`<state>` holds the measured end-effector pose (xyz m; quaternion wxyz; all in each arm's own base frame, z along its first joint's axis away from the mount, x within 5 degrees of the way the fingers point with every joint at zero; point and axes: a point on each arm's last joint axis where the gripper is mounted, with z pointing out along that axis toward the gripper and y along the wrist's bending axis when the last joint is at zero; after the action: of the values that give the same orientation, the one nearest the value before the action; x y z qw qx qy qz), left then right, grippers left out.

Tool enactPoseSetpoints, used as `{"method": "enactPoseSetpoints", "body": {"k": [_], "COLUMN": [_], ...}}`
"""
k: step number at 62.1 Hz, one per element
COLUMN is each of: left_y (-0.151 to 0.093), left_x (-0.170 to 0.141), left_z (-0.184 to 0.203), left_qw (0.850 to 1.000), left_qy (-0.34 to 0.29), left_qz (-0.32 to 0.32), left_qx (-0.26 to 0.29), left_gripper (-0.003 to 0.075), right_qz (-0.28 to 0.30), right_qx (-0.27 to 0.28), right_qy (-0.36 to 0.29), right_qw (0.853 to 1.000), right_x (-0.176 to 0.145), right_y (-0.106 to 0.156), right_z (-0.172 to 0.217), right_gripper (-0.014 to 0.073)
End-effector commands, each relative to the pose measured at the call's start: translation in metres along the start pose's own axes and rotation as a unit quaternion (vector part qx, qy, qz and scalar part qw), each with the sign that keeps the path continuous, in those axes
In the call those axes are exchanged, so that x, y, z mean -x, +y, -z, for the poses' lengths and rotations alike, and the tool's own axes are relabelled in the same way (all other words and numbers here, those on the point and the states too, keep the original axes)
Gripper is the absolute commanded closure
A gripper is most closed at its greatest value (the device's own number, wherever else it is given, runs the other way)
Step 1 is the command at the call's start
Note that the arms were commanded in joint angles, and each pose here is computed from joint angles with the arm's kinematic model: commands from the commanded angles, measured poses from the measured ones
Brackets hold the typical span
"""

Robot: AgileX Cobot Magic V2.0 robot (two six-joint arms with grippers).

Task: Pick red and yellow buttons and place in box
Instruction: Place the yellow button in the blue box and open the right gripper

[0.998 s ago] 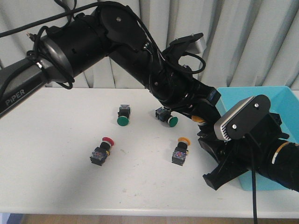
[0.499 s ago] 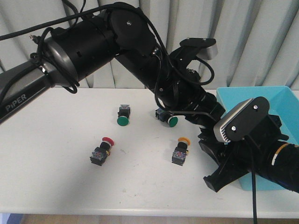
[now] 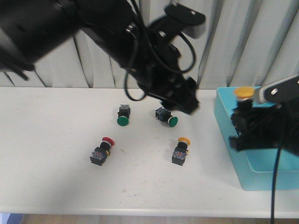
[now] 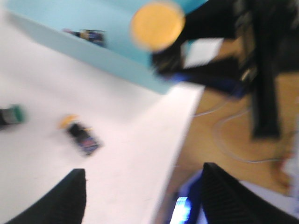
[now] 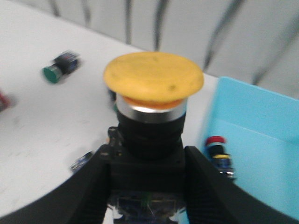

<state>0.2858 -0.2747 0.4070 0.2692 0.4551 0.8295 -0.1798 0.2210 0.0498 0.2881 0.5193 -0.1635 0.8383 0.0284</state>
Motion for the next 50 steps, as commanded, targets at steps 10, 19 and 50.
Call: {"method": "enactPoseSetpoints", "body": {"k": [10, 19, 50], "left_y": [0.031, 0.05, 0.056], "left_x": [-0.002, -0.007, -0.009], "left_z": [0.072, 0.079, 0.079], "left_qw": [0.97, 0.958, 0.957], "left_qy": [-0.051, -0.055, -0.049], "left_qz": [0.004, 0.054, 0.06], "left_qx": [0.237, 0.277, 0.281], "left_gripper": [0.0533, 0.073, 0.0727], "right_qz": [-0.078, -0.131, -0.151], "right_qx": [-0.081, -0.097, -0.091], "right_qy": [-0.021, 0.054, 0.226], "right_qw": [0.993, 0.985, 0.958], "right_x": [0.044, 0.033, -0.027], "right_y": [-0.059, -0.094, -0.155], "right_z": [-0.005, -0.044, -0.165], "right_gripper": [0.0588, 0.0585, 0.0567]}}
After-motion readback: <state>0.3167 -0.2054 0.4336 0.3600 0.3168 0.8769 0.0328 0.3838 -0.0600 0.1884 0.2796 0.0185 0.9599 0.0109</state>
